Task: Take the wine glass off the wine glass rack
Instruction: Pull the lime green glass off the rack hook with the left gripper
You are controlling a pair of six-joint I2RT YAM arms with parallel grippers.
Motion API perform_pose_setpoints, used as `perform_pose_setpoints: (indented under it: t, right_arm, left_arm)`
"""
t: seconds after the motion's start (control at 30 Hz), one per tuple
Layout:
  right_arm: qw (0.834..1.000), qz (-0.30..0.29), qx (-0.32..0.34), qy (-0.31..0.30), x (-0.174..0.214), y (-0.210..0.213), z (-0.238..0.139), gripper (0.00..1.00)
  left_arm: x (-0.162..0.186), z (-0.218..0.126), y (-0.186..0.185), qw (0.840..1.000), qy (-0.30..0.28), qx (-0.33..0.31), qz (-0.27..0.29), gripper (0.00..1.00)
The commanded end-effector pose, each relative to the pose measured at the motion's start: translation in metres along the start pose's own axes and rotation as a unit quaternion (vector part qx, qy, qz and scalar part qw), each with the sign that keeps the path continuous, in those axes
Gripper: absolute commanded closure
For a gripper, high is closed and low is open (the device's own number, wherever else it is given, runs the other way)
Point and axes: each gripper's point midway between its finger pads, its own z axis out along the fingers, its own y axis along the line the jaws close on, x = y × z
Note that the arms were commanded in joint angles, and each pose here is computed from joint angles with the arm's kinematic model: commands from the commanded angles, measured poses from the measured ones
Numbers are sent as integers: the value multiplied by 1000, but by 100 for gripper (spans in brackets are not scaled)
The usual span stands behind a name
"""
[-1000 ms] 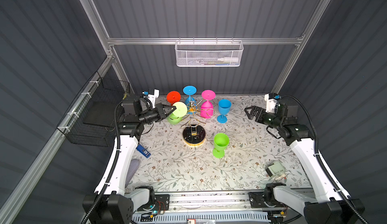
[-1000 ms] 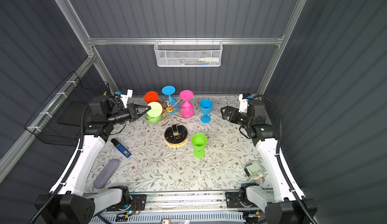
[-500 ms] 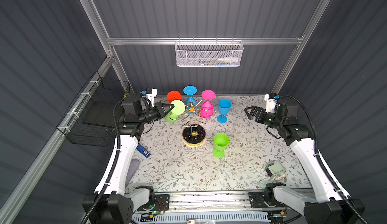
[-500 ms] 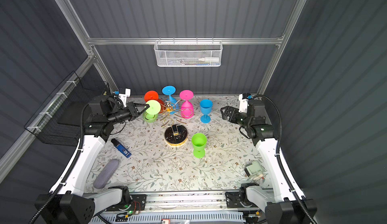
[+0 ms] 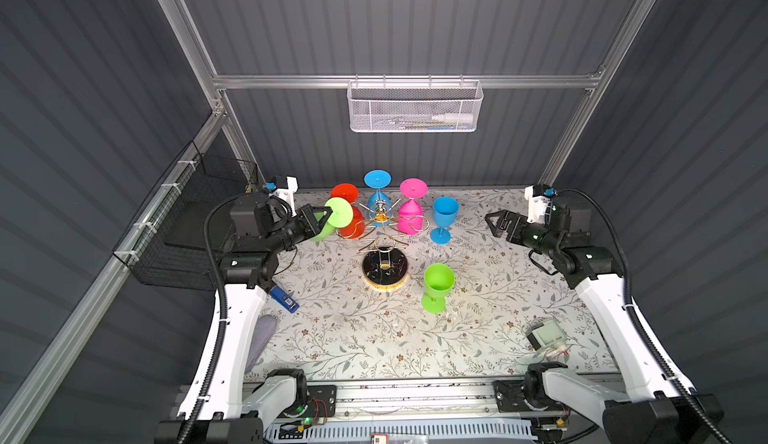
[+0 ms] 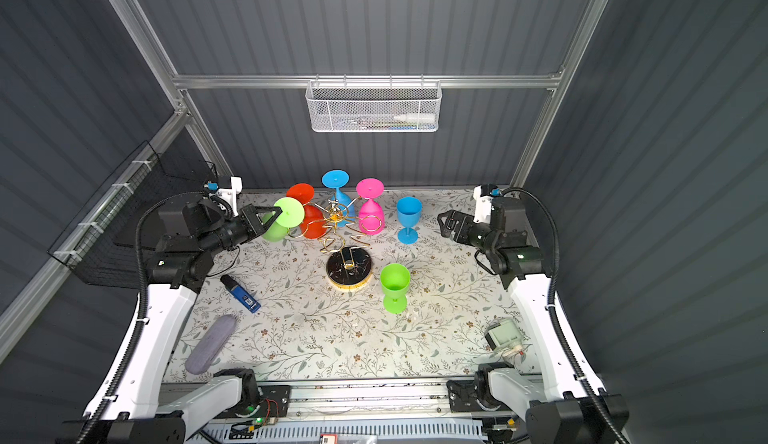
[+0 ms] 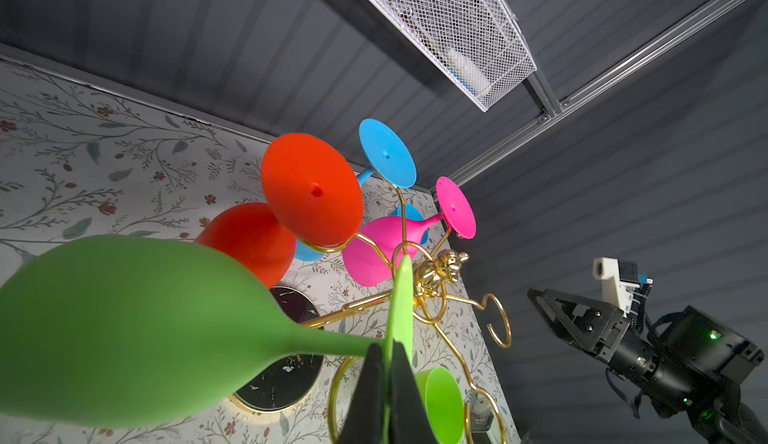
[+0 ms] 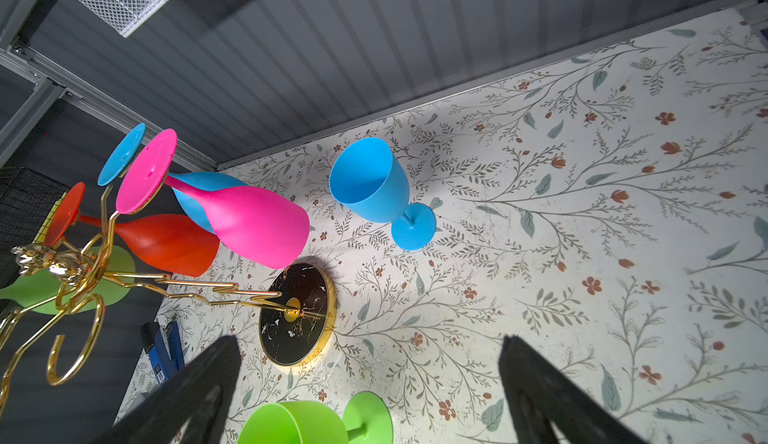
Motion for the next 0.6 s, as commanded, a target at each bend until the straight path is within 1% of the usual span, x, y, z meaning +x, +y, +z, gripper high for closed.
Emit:
perform_pose_setpoints:
  t: [0.0, 0.33, 0.47, 0.53, 0.57]
  right_arm:
    - [1000, -12, -4, -8, -4, 3, -3, 1]
    - [1000, -12, -7, -9, -4, 5, -5, 1]
    - [1000, -16, -7, -12, -5, 6, -7, 1]
    - [1000, -18, -11, -14, -6, 8, -9, 1]
    - [1000, -20, -13, -16, -7, 9, -10, 1]
  left_arm:
    - [-10, -20, -12, 999, -22, -18, 39, 100]
    - [-15, -45, -25, 996, -39, -36, 65, 100]
    - [-22, -55, -42, 995, -53, -14, 79, 100]
    - [-23, -56, -50, 995, -51, 2, 80, 100]
    - [-30, -64, -64, 994, -62, 19, 91, 100]
